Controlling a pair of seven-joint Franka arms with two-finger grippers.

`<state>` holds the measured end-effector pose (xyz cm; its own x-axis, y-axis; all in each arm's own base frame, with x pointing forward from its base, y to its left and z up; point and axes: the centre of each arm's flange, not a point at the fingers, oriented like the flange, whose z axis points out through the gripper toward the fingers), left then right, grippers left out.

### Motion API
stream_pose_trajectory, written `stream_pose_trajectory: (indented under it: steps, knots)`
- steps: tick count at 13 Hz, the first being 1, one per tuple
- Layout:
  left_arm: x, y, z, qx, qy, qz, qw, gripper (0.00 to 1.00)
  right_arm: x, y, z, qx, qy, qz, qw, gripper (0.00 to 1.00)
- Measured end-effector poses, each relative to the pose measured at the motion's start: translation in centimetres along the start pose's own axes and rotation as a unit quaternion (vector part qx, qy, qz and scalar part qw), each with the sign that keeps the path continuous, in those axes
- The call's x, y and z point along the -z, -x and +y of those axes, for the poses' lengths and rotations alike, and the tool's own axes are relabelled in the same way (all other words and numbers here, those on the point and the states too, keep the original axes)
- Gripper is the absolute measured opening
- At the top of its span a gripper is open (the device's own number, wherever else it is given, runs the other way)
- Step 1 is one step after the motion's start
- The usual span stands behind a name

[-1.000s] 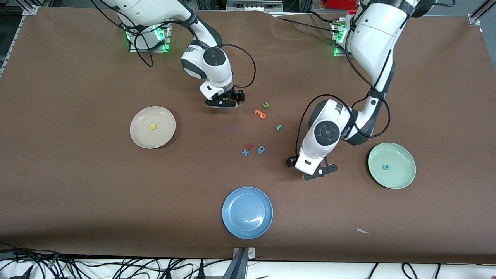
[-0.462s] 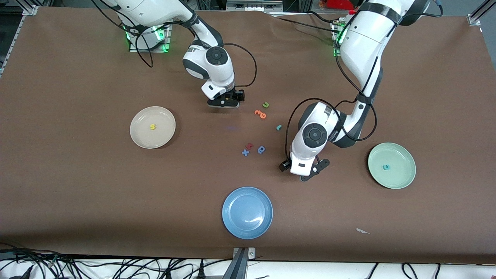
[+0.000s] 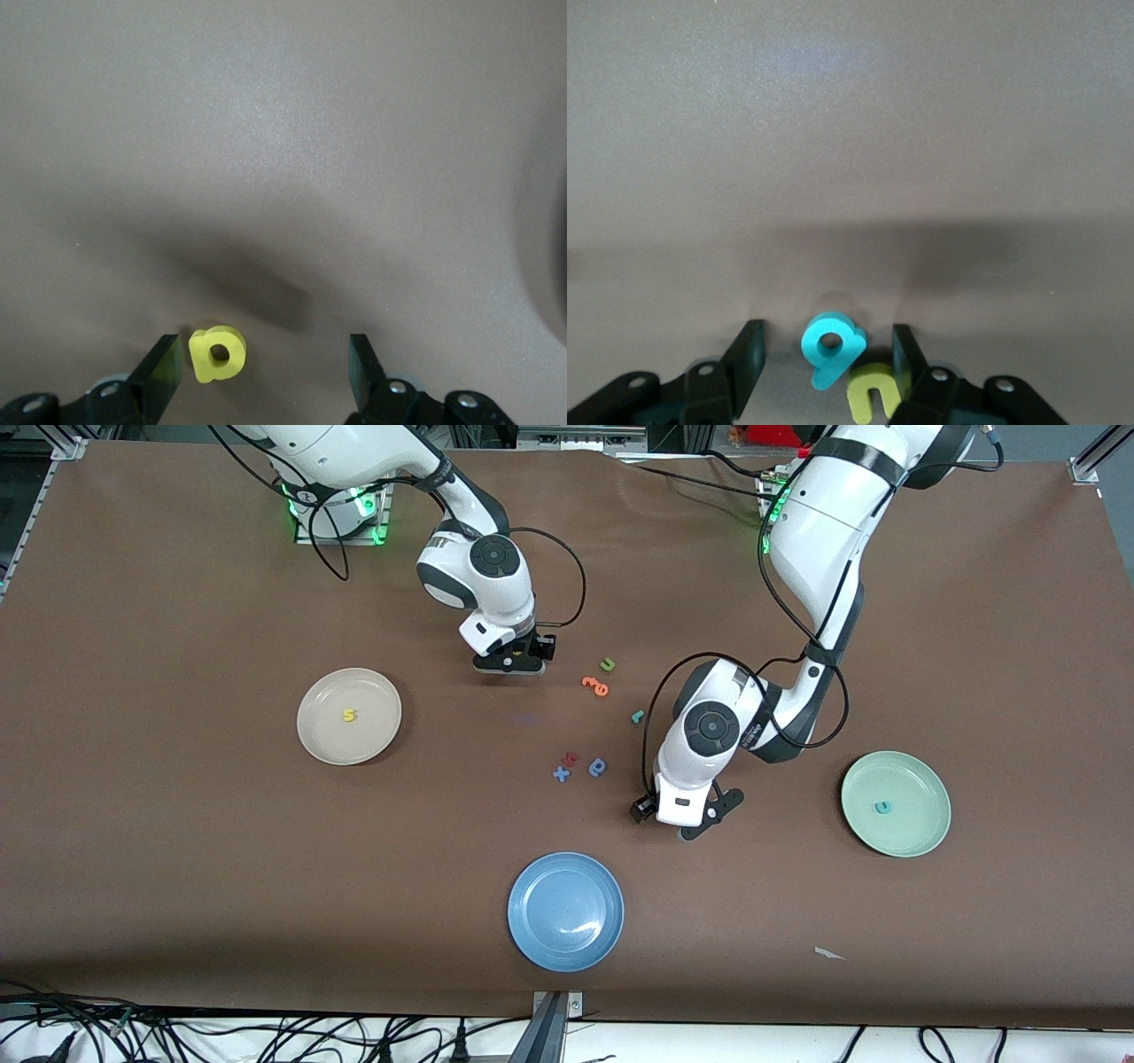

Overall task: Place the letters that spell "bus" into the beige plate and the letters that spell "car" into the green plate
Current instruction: 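Grasp the teal g with the right gripper while the left gripper grasps yellow a, then drop the g on the white plate while the left gripper drops a on green plate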

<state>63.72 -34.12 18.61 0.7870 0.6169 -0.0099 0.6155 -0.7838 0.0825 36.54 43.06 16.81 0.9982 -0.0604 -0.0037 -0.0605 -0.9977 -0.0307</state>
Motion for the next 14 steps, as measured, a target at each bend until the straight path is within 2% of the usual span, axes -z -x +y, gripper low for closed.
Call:
stream_pose_trajectory:
  steps: [1,4,5,6,7,8,9,10,14]
  knots:
    - [-0.2,0.0,-0.1,0.000,-0.001,0.000,1.000,0.83,0.1,-0.1,-0.1,0.000,-0.001,0.001,1.000,0.59]
    - [-1.2,0.3,-0.5,-0.002,-0.010,-0.005,1.000,0.81,0.2,0.0,-0.2,0.002,-0.002,0.002,1.000,0.55]
    - [-1.7,0.6,-0.8,-0.004,-0.015,-0.007,1.000,0.81,0.2,0.1,-0.3,0.004,-0.003,0.003,1.000,0.49]
    - [-2.0,0.8,-1.0,-0.005,-0.018,-0.008,1.000,0.80,0.2,0.1,-0.4,0.006,-0.003,0.004,1.000,0.48]
    - [-2.0,0.8,-1.0,-0.006,-0.018,-0.008,1.000,0.77,0.3,0.2,-0.5,0.007,-0.004,0.005,1.000,0.41]
    - [-2.0,0.8,-1.0,-0.006,-0.018,-0.008,1.000,0.77,0.3,0.2,-0.5,0.009,-0.004,0.006,1.000,0.41]
    - [-1.9,0.8,-0.9,-0.006,-0.018,-0.008,1.000,0.70,0.5,0.2,-0.7,0.009,-0.006,0.007,1.000,0.33]
    - [-1.6,0.8,-0.9,-0.006,-0.016,-0.007,1.000,0.60,0.6,0.4,-0.7,0.011,-0.005,0.008,1.000,0.31]
    - [-1.6,0.6,-0.9,-0.017,-0.016,-0.006,1.000,0.54,0.5,0.4,-0.7,0.012,-0.004,0.008,1.000,0.31]
